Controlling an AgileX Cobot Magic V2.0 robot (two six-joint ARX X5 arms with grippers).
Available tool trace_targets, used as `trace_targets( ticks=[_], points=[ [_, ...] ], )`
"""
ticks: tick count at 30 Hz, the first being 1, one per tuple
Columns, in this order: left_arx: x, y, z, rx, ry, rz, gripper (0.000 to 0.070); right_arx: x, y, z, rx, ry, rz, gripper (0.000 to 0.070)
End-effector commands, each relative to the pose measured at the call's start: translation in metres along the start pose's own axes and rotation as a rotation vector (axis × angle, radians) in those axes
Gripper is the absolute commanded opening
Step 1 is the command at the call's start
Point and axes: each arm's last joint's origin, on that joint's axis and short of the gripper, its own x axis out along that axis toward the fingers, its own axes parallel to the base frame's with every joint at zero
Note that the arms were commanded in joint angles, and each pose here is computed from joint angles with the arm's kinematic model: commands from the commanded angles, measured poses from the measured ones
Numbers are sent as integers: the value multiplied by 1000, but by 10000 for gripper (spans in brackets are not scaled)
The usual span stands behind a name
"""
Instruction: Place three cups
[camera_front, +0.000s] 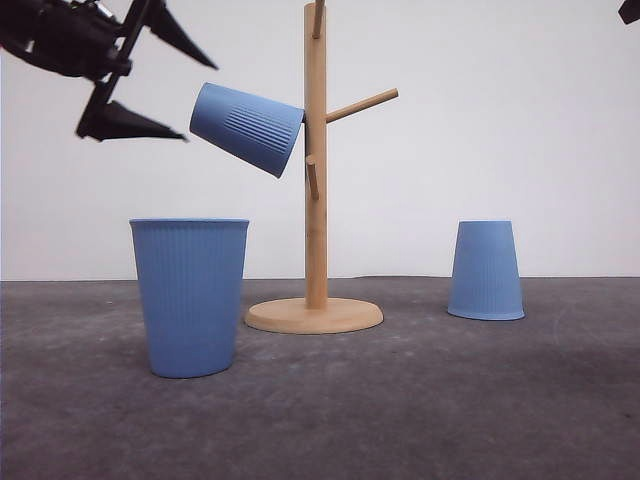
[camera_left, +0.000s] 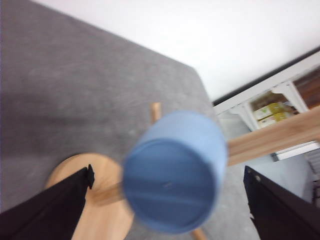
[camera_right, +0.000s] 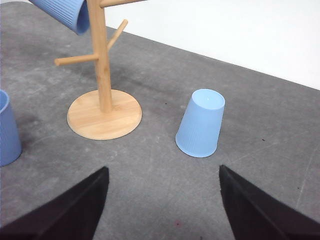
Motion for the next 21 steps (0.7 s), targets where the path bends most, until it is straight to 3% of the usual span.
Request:
trace_targets(
  ticks=[1, 3, 7, 9, 14, 21],
  points=[
    [-9, -4, 6, 86, -7, 12, 590, -2, 0, 5, 9, -22, 1, 445],
    [-20, -3, 4, 117, 10, 62, 562, -2, 0, 5, 9, -22, 1, 445],
    [-45, -12, -7, 236, 73, 249, 429, -2, 0, 5, 9, -22, 1, 445],
    [-58, -22, -14, 299, 114, 339, 424, -2, 0, 5, 9, -22, 1, 445],
    [-82, -44, -33, 341, 148, 376, 422, -2, 0, 5, 9, -22, -1, 445],
    [-106, -46, -81, 319, 10, 453, 422, -2, 0, 5, 30, -20, -15, 445]
  ],
)
